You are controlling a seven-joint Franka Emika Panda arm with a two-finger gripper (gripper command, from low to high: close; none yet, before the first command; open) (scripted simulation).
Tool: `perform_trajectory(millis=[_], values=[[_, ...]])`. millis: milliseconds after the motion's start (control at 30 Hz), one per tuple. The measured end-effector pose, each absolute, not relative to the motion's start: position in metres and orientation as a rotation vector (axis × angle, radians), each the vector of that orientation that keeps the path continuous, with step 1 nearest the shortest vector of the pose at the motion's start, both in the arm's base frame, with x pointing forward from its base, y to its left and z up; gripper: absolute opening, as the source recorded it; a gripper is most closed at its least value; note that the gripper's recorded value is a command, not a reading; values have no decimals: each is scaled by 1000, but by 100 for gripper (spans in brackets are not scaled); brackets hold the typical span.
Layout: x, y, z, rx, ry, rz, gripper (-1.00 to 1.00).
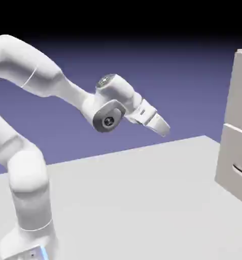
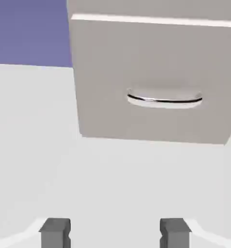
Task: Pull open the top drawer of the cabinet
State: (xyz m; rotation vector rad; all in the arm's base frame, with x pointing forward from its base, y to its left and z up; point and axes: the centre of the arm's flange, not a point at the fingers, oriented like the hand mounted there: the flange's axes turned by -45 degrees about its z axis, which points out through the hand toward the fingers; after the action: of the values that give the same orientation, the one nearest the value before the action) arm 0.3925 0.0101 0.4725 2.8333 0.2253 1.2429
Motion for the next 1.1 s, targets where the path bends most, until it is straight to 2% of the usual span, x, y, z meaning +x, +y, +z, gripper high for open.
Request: perform_trajectory(millis=[233, 467, 800, 1100], values=[[402, 32, 552, 2404, 924, 1340, 0], [403, 34, 619, 1850, 1366, 1308, 0], [413, 8, 683, 1080, 1633, 1058, 0], [444, -32, 701, 511, 1666, 676, 0]])
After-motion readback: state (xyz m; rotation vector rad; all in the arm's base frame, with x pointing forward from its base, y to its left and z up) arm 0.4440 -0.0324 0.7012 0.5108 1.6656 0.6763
